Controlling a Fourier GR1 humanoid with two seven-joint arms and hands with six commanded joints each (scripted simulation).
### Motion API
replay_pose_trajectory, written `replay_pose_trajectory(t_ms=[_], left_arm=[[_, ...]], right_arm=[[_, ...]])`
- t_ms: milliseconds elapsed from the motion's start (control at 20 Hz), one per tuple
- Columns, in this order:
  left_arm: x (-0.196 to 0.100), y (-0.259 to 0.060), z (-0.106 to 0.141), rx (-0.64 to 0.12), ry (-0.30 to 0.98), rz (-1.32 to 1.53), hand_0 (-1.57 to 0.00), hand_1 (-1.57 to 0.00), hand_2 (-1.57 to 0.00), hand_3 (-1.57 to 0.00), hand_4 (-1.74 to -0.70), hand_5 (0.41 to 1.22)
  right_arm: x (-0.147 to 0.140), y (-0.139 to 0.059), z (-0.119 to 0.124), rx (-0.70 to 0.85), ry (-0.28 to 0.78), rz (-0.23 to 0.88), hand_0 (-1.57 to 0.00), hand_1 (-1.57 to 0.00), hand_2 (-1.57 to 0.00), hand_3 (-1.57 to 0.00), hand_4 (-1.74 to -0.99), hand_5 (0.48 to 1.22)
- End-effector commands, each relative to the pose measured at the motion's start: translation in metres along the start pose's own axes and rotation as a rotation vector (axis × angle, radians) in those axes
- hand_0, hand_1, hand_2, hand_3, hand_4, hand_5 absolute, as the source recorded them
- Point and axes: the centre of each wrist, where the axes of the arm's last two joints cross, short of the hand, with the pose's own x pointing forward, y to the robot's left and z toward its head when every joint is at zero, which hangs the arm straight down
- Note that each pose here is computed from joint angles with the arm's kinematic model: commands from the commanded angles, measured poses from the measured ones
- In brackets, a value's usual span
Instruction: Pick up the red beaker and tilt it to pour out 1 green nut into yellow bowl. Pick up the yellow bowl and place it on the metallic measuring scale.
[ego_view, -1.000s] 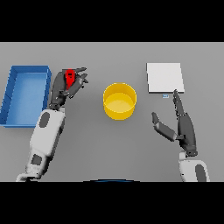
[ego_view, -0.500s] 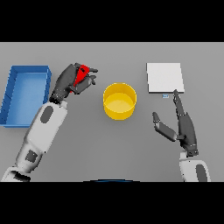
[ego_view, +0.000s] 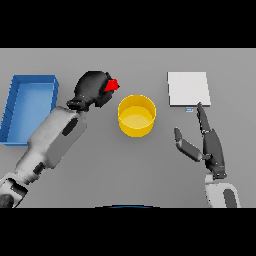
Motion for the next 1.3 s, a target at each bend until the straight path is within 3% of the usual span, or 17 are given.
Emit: replay_pose_trajectory(t_ms=[0,150,250,300,500,700,1000,1250], left_arm=[[0.001,0.005,-0.003,-0.008,-0.005,-0.064,-1.57,-1.57,-1.57,-1.57,-1.74,1.161],[0.009,0.011,-0.009,-0.028,-0.046,-0.22,-1.57,-1.57,-1.57,-1.57,-1.74,1.19],[0.015,0.013,-0.014,-0.054,-0.083,-0.329,-1.57,-1.57,-1.57,-1.57,-1.65,1.201],[0.019,0.015,-0.015,-0.068,-0.095,-0.382,-1.57,-1.57,-1.57,-1.57,-1.67,1.205],[0.037,0.021,-0.023,-0.16,-0.16,-0.59,-1.57,-1.57,-1.57,-1.28,-1.7,1.215],[0.054,0.013,-0.029,-0.238,-0.264,-0.773,-1.57,-1.57,-1.57,-1.45,-1.72,1.218],[0.067,0.011,-0.033,-0.31,-0.299,-1.054,-1.57,-1.57,-1.57,-1.54,-1.74,1.22],[0.08,0.012,-0.039,-0.298,-0.349,-1.205,-1.57,-1.57,-1.57,-1.56,-1.74,1.221]], right_arm=[[0.001,0.002,-0.001,0.003,0.003,0.003,0.0,0.0,0.0,0.0,-1.267,0.698],[-0.002,0.003,0.003,0.004,0.003,0.01,0.0,0.0,0.0,0.0,-1.274,0.704],[0.0,0.0,0.001,-0.004,0.006,0.007,0.0,0.0,0.0,0.0,-1.284,0.705],[0.0,0.001,0.001,-0.005,0.0,-0.008,0.0,0.0,0.0,0.0,-1.283,0.702],[-0.005,0.006,0.003,-0.016,0.003,-0.038,0.0,0.0,0.0,0.0,-1.292,0.678],[-0.003,0.007,0.001,-0.028,-0.005,-0.085,0.0,0.0,0.0,0.0,-1.294,0.653],[-0.006,0.005,0.003,-0.034,0.006,-0.069,0.0,0.0,0.0,0.0,-1.291,0.631],[-0.008,0.01,0.001,-0.047,0.011,-0.038,0.0,0.0,0.0,0.0,-1.276,0.593]])
